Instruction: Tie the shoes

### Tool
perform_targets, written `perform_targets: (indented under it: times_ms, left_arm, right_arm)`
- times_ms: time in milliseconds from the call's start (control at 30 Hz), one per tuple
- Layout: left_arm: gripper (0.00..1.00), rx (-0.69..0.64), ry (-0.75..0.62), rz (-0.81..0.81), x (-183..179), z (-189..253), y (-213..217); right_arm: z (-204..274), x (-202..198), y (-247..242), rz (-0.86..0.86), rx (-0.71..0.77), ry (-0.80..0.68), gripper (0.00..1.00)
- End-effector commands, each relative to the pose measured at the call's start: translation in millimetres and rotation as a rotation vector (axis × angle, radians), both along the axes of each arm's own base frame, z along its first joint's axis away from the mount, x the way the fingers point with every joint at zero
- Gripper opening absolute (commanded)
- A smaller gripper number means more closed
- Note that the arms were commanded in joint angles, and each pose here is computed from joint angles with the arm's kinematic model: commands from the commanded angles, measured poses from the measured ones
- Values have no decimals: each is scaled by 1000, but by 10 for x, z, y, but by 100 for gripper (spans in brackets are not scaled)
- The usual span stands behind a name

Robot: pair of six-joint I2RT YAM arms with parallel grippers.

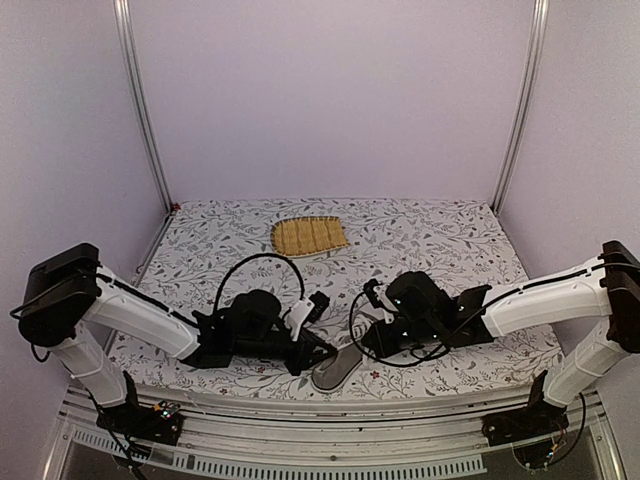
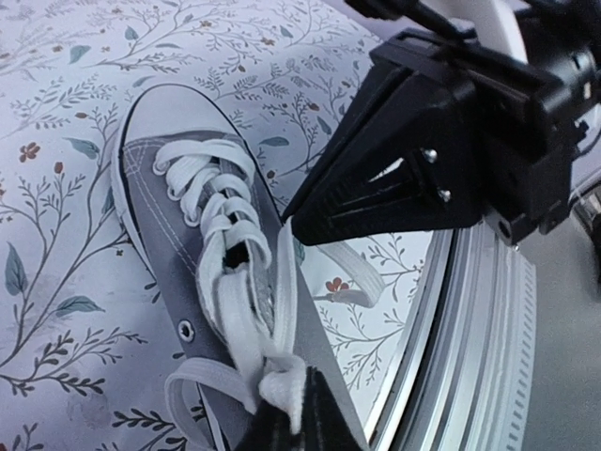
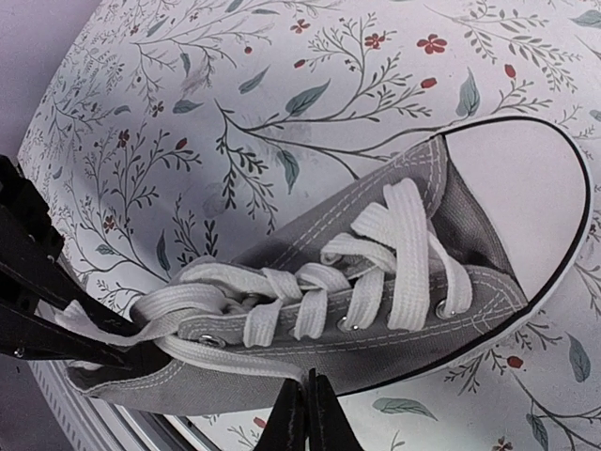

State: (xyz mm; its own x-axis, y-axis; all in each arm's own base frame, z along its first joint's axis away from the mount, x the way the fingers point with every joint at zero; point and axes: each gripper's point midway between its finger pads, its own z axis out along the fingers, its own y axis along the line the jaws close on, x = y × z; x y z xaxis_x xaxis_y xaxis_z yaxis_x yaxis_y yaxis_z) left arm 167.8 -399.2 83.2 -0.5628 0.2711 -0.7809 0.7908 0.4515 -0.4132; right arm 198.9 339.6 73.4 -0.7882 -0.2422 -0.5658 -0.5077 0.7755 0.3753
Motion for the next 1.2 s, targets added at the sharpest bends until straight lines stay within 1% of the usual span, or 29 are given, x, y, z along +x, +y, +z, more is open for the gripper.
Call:
perform_targets:
  times_ms: [0, 133, 200, 300, 367, 500, 600, 800, 900, 1033, 1167]
  left_arm:
    - [14, 23, -23, -15, -78, 48, 49]
    - [35, 19, -45, 23, -77, 184, 203]
    - [44, 36, -61, 49, -53, 224, 305]
    - [51, 49, -72, 86, -15, 289, 439]
    - [54, 47, -69, 131, 72, 351, 514]
    - [53, 47, -4, 227, 368, 417, 594]
    - [48, 55, 63, 274, 599, 401, 573]
    - [44, 46, 147, 222, 781, 287, 357]
    - [41, 50, 187, 172, 788, 195, 251]
    - [41, 5, 222, 75, 694, 191, 93]
    - [40, -2, 245, 45, 656, 115, 44]
  right_arm:
    - [-5, -31, -59, -17, 3, 16, 2]
    - [0, -34, -40, -8, 11, 13, 2]
    - [2, -33, -30, -4, 15, 10, 2]
    - [2, -36, -17, 5, 17, 9, 2]
    - [6, -39, -14, 9, 19, 6, 2]
    - [3, -40, -14, 12, 20, 3, 2]
    - [10, -36, -4, 14, 23, 2, 2]
    - [24, -28, 7, 14, 27, -3, 2]
    - [25, -24, 6, 12, 28, -4, 2]
    - [20, -24, 5, 10, 26, -3, 2]
    - [20, -23, 10, 13, 26, -4, 2]
